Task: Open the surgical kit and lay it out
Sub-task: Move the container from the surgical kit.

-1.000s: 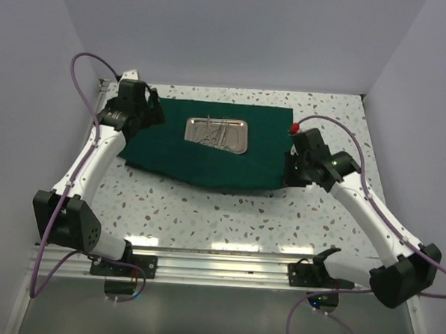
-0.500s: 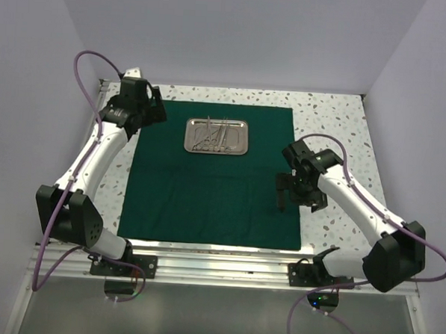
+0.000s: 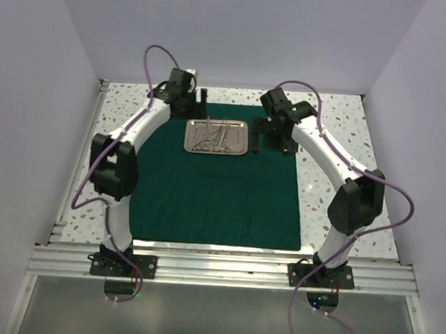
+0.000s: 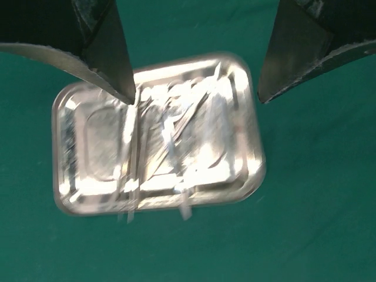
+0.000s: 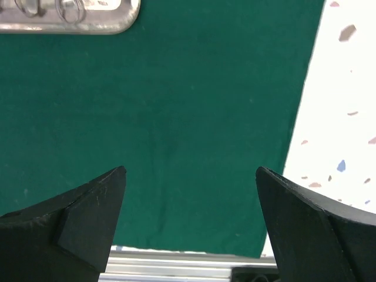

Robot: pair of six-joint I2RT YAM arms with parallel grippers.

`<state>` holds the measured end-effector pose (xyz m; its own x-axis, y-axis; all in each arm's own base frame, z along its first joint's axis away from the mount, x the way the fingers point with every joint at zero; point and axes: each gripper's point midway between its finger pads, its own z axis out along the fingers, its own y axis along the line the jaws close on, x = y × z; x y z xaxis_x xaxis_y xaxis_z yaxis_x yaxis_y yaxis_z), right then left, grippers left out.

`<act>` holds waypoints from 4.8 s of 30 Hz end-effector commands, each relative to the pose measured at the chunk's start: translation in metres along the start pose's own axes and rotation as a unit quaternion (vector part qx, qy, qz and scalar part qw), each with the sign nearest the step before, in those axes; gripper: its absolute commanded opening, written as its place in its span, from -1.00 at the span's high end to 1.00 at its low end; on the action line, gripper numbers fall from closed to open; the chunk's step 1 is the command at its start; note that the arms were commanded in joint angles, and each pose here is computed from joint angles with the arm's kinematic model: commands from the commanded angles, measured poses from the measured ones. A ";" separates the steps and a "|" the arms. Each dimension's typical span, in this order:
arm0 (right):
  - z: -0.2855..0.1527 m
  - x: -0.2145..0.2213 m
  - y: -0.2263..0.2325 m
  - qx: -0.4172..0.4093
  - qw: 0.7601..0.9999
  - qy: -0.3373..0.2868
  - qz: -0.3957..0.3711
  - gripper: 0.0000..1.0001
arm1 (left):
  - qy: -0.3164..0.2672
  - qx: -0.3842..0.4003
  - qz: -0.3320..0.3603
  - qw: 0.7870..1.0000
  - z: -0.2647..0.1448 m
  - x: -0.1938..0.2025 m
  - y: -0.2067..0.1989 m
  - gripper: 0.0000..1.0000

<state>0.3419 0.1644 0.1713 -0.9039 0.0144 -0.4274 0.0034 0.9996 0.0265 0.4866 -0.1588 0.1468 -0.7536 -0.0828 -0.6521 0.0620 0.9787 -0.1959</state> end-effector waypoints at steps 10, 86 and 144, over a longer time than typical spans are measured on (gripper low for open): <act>0.013 0.011 -0.009 0.018 0.999 0.024 -0.035 -0.89 | 0.007 -0.046 0.026 0.999 0.089 -0.012 -0.041 -0.38; 0.222 -0.062 0.026 0.033 0.998 0.055 0.023 0.99 | 0.056 -0.058 -0.019 0.997 0.079 0.058 0.052 0.17; 0.079 0.153 -0.029 0.075 0.984 0.162 -0.011 0.85 | 0.167 0.049 -0.028 0.984 -0.096 0.242 0.011 0.95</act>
<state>0.2505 0.1910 0.0238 -0.9916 0.0116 -0.1285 0.0022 0.9973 0.0731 0.2451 -0.1608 0.0507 -0.9206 -0.0430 -0.3882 0.1058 0.9293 -0.3538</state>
